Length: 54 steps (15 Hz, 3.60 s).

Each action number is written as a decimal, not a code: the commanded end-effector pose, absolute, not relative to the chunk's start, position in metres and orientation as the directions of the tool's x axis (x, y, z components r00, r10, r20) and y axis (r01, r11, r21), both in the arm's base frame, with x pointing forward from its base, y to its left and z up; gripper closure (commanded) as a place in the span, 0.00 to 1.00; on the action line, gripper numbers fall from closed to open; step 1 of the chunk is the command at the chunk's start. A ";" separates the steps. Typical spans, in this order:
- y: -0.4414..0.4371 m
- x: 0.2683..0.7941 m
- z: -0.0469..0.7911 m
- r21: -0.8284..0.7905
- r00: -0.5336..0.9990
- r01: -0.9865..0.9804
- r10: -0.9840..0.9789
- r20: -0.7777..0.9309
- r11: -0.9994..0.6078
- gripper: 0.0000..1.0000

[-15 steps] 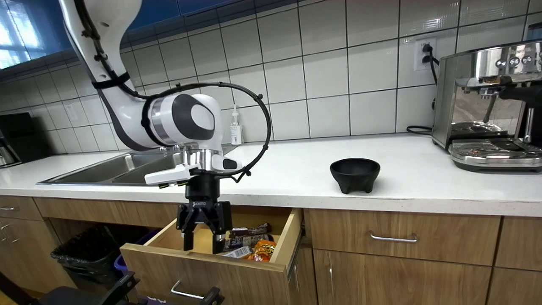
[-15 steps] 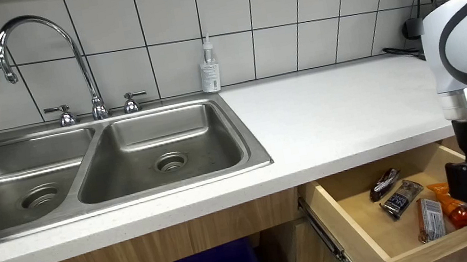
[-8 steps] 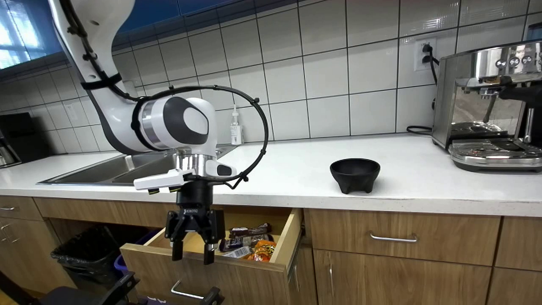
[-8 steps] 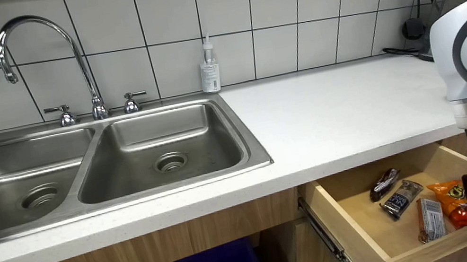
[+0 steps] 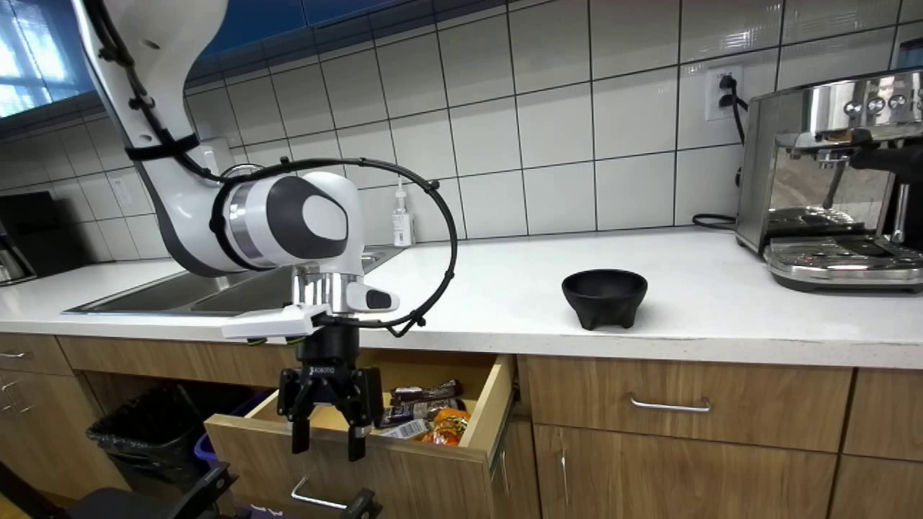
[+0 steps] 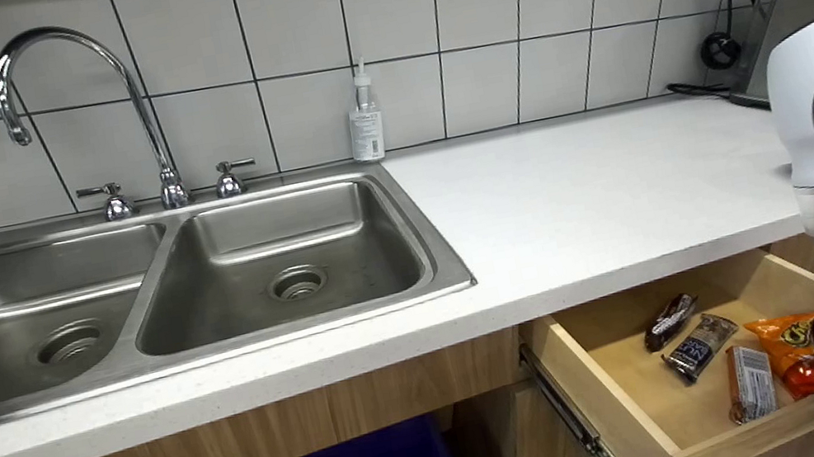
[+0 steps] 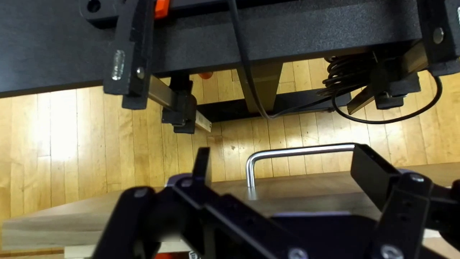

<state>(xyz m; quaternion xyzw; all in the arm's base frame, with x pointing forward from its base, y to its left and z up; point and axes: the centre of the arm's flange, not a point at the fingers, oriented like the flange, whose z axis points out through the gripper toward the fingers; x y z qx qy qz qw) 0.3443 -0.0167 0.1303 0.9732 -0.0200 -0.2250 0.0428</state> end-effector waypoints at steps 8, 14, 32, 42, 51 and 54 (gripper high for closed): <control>-0.016 0.331 0.123 0.053 0.957 -0.029 -0.043 -0.288 -0.998 0.00; -0.020 0.338 0.126 0.057 0.979 -0.064 -0.074 -0.191 -0.996 0.00; -0.026 0.358 0.125 0.104 0.983 -0.181 -0.178 0.035 -0.978 0.00; -0.033 0.376 0.124 0.113 0.975 -0.222 -0.216 0.059 -0.969 0.00; -0.035 0.414 0.130 0.112 0.968 -0.245 -0.237 0.078 -0.963 0.00; -0.034 0.434 0.130 0.115 0.967 -0.251 -0.243 0.080 -0.961 0.00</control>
